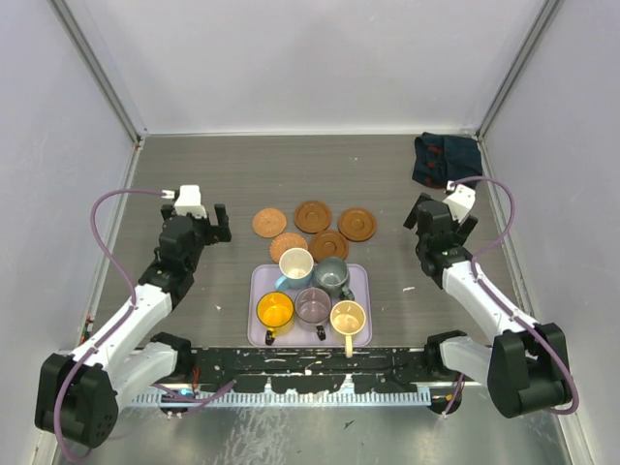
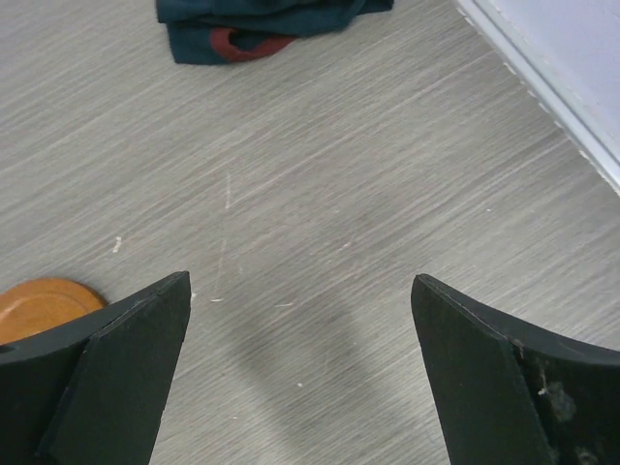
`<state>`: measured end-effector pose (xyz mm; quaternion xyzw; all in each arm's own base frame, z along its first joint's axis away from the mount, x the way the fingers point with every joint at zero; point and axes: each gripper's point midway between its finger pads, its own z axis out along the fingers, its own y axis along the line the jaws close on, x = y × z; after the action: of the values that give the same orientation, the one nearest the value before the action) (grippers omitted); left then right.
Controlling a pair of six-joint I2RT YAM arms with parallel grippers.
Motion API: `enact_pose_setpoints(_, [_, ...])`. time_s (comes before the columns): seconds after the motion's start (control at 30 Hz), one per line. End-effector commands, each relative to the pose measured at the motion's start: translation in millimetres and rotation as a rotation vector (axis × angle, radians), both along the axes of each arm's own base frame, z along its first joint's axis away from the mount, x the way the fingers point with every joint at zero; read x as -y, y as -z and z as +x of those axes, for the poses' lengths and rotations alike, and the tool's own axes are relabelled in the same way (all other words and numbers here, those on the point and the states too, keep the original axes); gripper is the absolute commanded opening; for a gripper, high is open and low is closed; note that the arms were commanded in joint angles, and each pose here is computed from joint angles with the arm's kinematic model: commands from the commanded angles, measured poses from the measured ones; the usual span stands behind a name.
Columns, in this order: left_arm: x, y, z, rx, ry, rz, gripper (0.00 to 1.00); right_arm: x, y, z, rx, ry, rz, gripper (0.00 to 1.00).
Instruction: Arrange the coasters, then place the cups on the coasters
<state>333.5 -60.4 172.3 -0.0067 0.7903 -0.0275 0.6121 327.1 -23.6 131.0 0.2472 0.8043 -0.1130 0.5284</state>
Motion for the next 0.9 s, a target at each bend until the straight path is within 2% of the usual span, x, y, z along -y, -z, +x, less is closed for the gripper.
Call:
enact_pose_setpoints(0.0, [2, -17, 6, 0.047, 0.001, -0.018, 0.98, -23, -31, 23, 0.101, -0.072, 0.099, 1.0])
enact_pose_setpoints(0.13, [10, -4, 10, 0.01, 0.035, -0.024, 0.98, -44, -20, 29, 0.075, -0.219, 0.102, 1.0])
enact_pose_setpoints(0.33, [27, 26, 13, -0.117, 0.099, -0.048, 0.98, -63, 0, 35, -0.019, -0.298, 0.14, 1.0])
enact_pose_setpoints(0.37, [30, 31, 14, -0.142, 0.105, -0.058, 0.98, -66, 1, 36, -0.024, -0.306, 0.149, 0.97])
enact_pose_setpoints(0.43, [40, 41, 15, -0.187, 0.146, -0.074, 0.98, -74, 3, 36, -0.032, -0.327, 0.146, 0.89])
enact_pose_setpoints(0.63, [70, 54, 27, -0.248, 0.226, -0.111, 0.98, -102, 15, 45, -0.087, -0.377, 0.102, 0.46])
enact_pose_setpoints(0.7, [83, 60, 31, -0.275, 0.271, -0.115, 0.98, -113, 21, 50, -0.119, -0.398, 0.091, 0.35])
enact_pose_setpoints(0.87, [107, 72, 42, -0.325, 0.329, -0.106, 0.98, -142, 31, 59, -0.153, -0.464, 0.073, 0.28])
